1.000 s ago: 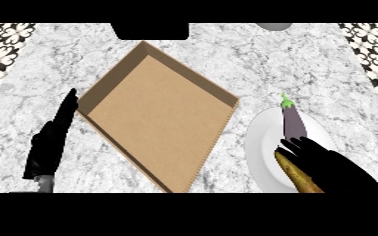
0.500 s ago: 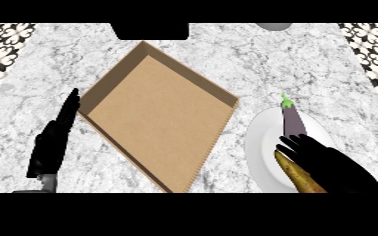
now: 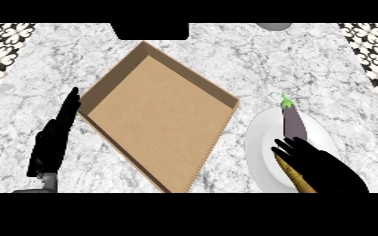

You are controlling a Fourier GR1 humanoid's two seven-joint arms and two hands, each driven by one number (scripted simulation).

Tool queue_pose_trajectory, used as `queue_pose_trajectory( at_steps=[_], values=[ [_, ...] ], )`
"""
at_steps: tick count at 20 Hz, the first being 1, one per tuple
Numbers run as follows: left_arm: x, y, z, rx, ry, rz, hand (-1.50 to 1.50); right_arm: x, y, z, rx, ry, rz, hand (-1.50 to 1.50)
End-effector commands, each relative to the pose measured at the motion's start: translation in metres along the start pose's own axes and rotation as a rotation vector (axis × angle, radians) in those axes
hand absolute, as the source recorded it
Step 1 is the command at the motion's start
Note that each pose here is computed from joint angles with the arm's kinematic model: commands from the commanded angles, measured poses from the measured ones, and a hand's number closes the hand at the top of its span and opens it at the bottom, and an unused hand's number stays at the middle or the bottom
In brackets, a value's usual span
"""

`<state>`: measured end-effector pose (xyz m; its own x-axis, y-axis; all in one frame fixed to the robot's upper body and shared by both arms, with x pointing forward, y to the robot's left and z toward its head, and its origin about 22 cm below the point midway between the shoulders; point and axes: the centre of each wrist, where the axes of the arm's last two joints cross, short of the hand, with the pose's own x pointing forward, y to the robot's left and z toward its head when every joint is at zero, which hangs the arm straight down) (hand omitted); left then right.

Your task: Pick the pear from the plate and place it in the cardboard box

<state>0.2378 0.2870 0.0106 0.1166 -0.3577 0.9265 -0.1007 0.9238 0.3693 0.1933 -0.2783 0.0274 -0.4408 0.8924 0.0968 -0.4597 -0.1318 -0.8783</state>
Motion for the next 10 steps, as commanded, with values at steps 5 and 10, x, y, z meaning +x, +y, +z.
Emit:
queue_pose_trajectory(
  at_steps=[5, 10],
  values=[
    [0.002, -0.005, -0.005, -0.003, 0.008, 0.013, 0.0, -0.01, 0.009, -0.011, 0.019, 0.011, 0.022, -1.5],
    [0.004, -0.003, -0.001, -0.007, 0.016, -0.006, 0.0, -0.002, 0.013, -0.024, 0.064, 0.013, 0.027, -1.5]
  ],
)
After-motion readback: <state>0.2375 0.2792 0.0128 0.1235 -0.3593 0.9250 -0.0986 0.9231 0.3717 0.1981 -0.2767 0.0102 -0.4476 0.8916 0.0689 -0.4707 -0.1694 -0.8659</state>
